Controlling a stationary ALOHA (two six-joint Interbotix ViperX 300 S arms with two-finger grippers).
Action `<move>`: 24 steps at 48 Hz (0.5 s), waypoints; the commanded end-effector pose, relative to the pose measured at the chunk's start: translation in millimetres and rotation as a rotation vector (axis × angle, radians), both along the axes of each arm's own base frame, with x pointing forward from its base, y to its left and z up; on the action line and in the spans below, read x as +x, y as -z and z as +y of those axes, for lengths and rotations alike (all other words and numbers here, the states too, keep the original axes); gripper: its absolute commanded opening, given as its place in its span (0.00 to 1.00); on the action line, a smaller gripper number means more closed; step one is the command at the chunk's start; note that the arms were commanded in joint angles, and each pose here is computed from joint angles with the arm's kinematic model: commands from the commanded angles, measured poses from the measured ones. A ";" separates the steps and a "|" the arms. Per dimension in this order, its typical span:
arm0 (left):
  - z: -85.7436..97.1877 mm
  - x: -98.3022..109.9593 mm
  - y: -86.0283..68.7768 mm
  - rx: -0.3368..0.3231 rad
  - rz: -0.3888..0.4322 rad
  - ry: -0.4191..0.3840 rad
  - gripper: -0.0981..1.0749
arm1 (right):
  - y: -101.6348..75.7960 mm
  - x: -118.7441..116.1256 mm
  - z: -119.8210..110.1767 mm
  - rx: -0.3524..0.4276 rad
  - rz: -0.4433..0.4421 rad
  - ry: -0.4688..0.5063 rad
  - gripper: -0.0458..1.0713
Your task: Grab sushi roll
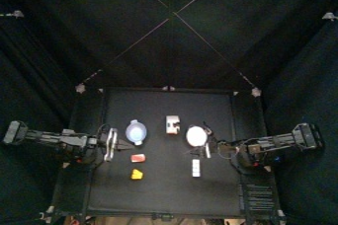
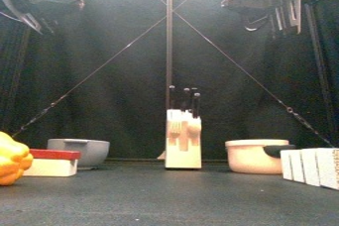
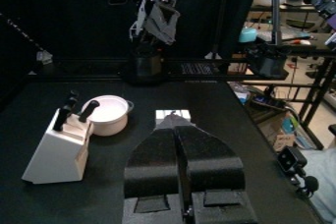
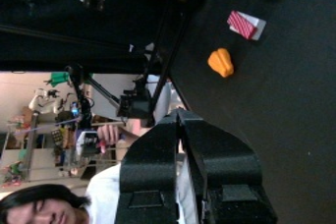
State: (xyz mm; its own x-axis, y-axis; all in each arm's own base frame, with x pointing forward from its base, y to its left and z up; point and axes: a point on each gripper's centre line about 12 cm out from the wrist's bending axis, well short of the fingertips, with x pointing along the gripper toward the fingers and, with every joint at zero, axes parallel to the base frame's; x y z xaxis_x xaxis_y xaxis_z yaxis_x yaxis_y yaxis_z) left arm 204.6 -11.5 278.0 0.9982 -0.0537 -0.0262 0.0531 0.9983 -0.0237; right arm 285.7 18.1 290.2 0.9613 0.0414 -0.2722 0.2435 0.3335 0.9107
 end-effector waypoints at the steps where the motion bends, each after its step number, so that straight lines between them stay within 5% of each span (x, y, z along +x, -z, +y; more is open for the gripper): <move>1: 1.7 2.2 -7.1 0.002 -0.019 -0.009 0.06 | 0.1 -0.7 -9.2 0.037 0.029 0.008 0.15; 10: 2.1 1.9 -5.1 -0.004 -0.012 -0.011 0.06 | 12.8 -1.2 -37.2 0.050 0.130 0.031 0.15; 24: 2.6 1.1 -0.7 -0.021 0.000 -0.015 0.06 | 3.9 -12.9 -77.2 0.034 0.297 0.025 0.15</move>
State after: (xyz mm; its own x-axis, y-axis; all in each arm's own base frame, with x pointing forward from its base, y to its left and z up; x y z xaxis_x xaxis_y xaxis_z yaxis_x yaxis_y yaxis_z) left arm 204.1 -9.4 274.6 0.9985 -0.0425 -0.0354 0.0412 0.9985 -0.0371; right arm 275.9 -47.4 273.8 0.8576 0.0441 -0.5125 0.4811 0.2837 0.8295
